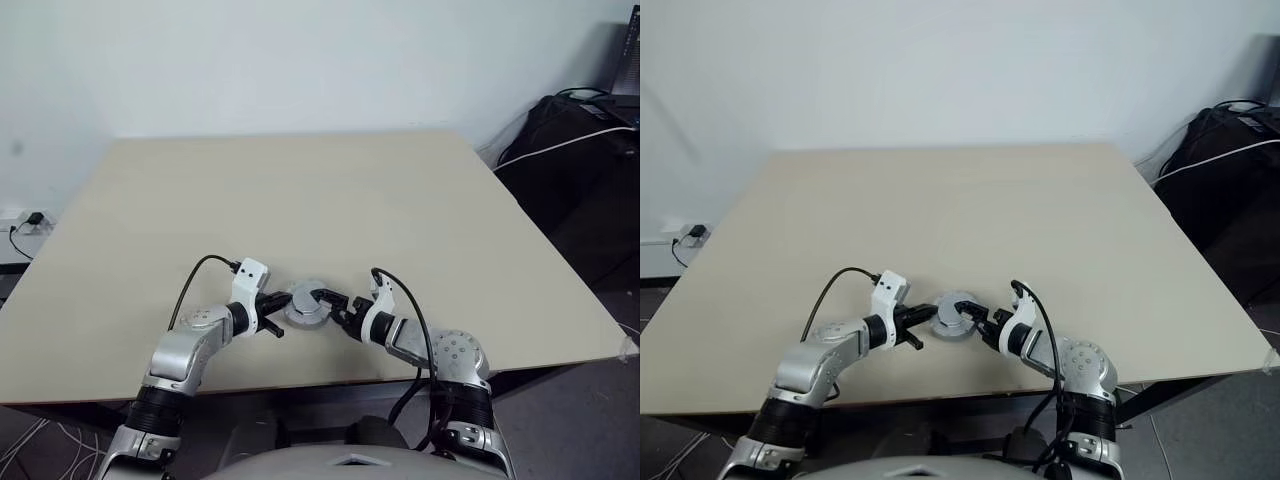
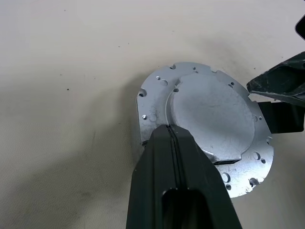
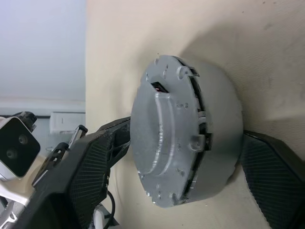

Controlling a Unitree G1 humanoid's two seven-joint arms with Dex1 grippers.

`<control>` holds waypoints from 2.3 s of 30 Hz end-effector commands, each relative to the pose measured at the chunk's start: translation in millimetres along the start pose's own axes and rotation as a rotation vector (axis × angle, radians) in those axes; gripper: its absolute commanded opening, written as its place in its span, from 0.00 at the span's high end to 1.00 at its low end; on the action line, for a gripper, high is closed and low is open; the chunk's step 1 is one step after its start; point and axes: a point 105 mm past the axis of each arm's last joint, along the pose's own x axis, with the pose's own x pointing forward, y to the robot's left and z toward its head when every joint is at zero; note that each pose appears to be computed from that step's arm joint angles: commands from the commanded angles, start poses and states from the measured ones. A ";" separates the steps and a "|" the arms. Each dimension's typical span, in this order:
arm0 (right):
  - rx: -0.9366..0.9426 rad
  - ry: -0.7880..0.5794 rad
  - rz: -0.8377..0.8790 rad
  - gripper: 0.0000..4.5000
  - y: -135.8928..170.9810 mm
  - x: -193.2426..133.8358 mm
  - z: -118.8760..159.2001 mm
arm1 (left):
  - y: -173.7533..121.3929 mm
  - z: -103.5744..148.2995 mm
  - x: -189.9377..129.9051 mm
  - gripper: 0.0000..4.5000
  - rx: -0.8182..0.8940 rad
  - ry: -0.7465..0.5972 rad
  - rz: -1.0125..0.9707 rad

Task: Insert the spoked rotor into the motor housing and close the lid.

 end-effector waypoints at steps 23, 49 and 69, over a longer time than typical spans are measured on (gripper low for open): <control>0.037 0.133 0.198 0.72 50.2 18.5 -44.1 | -23.7 -11.3 9.8 1.00 -0.031 0.028 -0.082; 0.067 0.043 0.178 0.72 40.4 12.5 -28.4 | -14.1 53.0 -43.7 1.00 -0.010 -0.358 0.046; 0.076 -0.032 0.249 0.73 54.4 1.8 -7.8 | -39.5 0.1 -69.8 0.15 -0.785 -0.565 -0.051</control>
